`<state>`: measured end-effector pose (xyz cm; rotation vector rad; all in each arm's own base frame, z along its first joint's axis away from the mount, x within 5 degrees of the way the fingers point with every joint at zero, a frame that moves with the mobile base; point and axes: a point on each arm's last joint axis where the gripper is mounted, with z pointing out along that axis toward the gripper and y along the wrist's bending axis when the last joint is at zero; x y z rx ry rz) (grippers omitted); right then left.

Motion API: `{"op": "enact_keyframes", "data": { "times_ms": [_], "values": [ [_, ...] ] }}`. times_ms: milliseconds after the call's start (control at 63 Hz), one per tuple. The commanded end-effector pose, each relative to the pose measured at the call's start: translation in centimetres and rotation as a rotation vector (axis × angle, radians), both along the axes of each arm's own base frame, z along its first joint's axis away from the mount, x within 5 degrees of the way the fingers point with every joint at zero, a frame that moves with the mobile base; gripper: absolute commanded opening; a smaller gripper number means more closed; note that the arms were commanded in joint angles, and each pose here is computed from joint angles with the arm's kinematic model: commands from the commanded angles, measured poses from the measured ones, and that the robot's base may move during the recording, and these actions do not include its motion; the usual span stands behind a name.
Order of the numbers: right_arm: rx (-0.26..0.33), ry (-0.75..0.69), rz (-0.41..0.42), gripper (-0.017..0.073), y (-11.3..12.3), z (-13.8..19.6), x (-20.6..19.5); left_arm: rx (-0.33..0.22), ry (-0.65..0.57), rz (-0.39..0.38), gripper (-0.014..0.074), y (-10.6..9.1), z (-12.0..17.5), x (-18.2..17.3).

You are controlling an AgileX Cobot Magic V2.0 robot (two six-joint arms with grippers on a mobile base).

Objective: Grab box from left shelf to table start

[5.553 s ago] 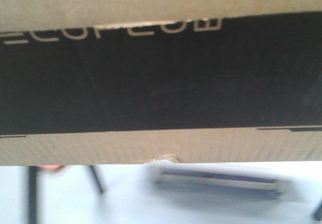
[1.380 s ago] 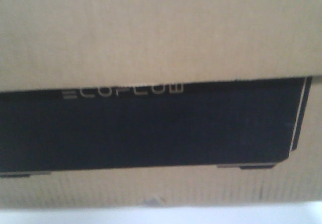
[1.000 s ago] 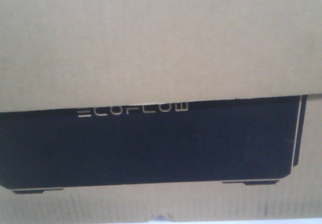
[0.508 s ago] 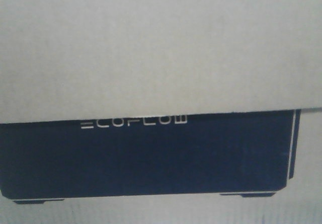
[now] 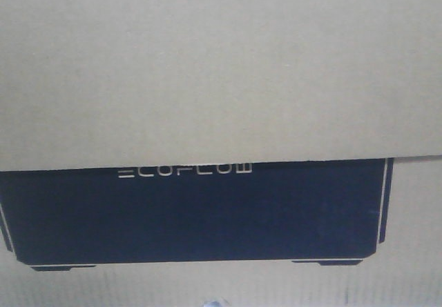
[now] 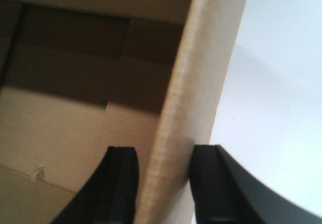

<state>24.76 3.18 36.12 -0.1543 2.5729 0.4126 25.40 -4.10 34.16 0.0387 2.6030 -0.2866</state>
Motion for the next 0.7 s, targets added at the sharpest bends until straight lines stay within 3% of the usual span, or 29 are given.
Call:
{"op": "enact_keyframes", "data": {
  "times_ms": [0, 111, 238, 476, 682],
  "values": [
    [0.107, -0.118, 0.014, 0.0471, 1.1, 2.2, 0.1, -0.204, -0.070, -0.094, 0.0183, -2.3, 2.8, -1.1],
    [0.108, -0.136, 0.011, 0.0615, 1.0, 2.4, -0.1, -0.199, -0.077, -0.108, 0.0366, -2.3, 3.2, -1.1],
    [0.094, -0.164, 0.009, 0.0626, 0.9, 3.1, -0.3, -0.183, -0.110, -0.117, 0.0514, -2.2, 4.2, -1.1],
    [0.018, -0.192, 0.023, 0.0626, 0.5, 4.6, -0.5, -0.126, -0.151, -0.135, 0.0533, -1.8, 6.3, -1.6],
    [0.008, -0.215, 0.028, 0.0625, 0.4, 5.6, -0.7, 0.002, -0.173, -0.127, 0.0533, -0.7, 6.8, -2.4]
  ]
}}
